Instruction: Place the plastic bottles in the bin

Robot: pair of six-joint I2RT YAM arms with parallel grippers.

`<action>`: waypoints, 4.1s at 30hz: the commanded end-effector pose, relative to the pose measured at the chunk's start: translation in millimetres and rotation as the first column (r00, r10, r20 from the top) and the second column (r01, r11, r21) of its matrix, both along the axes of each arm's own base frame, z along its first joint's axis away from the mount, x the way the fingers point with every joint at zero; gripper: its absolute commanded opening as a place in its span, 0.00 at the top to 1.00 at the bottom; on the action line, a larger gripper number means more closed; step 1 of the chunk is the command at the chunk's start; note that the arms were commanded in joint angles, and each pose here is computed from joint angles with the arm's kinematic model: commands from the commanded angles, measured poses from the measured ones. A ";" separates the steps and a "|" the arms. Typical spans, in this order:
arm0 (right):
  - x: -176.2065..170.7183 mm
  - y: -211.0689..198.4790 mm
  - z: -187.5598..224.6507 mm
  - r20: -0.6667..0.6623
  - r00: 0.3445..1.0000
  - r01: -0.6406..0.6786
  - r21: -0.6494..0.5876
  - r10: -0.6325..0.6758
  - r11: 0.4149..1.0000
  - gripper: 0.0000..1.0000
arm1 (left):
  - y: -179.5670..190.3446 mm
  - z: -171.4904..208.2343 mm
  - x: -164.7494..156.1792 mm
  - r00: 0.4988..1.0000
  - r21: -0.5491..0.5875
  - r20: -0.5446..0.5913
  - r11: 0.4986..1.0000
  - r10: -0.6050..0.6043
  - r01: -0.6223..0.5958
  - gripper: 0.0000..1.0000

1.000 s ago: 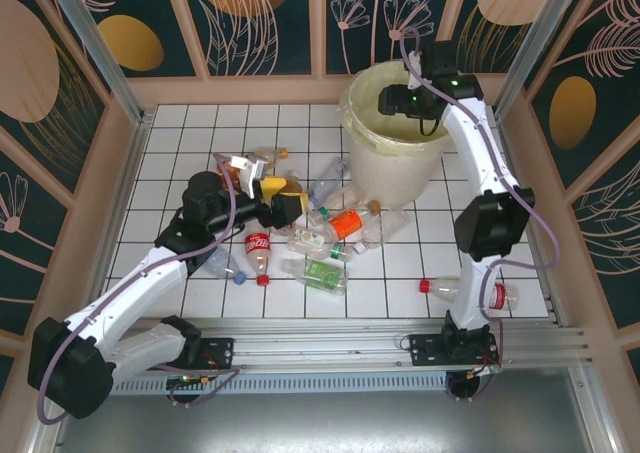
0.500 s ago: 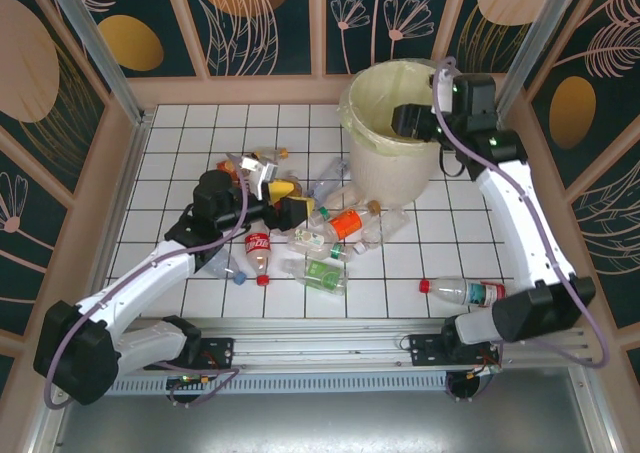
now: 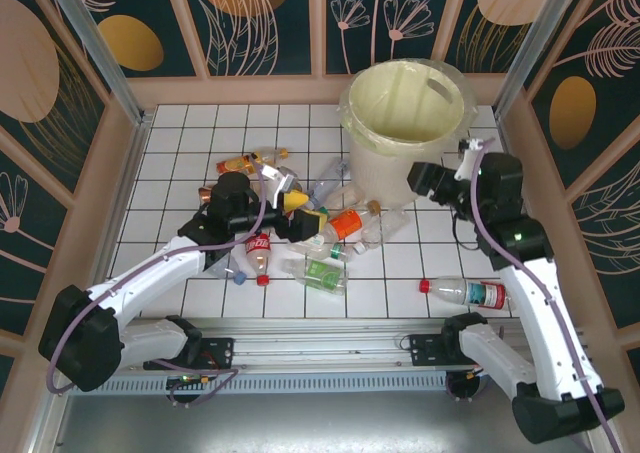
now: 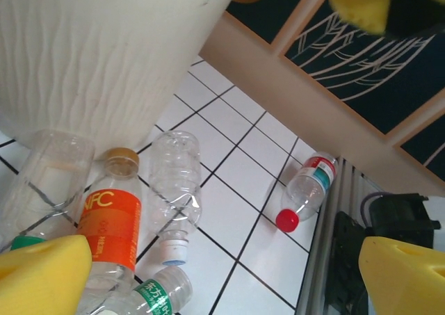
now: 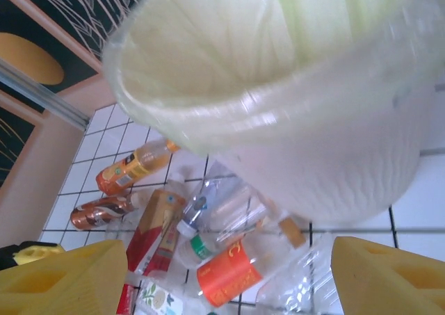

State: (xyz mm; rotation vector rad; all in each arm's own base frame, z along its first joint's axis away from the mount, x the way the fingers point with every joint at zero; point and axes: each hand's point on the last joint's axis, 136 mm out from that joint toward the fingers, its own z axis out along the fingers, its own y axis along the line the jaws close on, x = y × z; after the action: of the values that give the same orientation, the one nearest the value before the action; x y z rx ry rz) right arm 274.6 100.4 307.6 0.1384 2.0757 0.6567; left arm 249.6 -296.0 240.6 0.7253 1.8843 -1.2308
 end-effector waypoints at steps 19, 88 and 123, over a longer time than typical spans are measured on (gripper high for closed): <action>-18.3 7.6 -179.1 -0.364 0.914 0.286 0.267 -0.178 0.920 0.07 | 2.0 32.5 -23.5 0.990 -0.030 0.115 0.995 -0.086 0.090 0.01; 2.0 -57.8 -215.2 -0.323 0.860 0.433 0.051 -0.395 0.900 0.40 | 5.6 58.4 -21.4 0.994 -0.149 0.106 0.988 -0.021 0.037 0.01; 69.6 -78.0 84.8 0.339 0.862 0.359 0.118 -0.377 0.926 0.41 | 11.0 84.7 -26.2 0.990 -0.235 0.137 0.971 0.005 0.028 0.01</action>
State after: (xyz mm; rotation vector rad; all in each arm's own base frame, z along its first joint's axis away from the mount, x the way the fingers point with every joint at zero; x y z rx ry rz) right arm 338.8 10.7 351.2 0.5021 1.7161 0.4294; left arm 223.3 -283.4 314.4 0.6788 1.6386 -1.3360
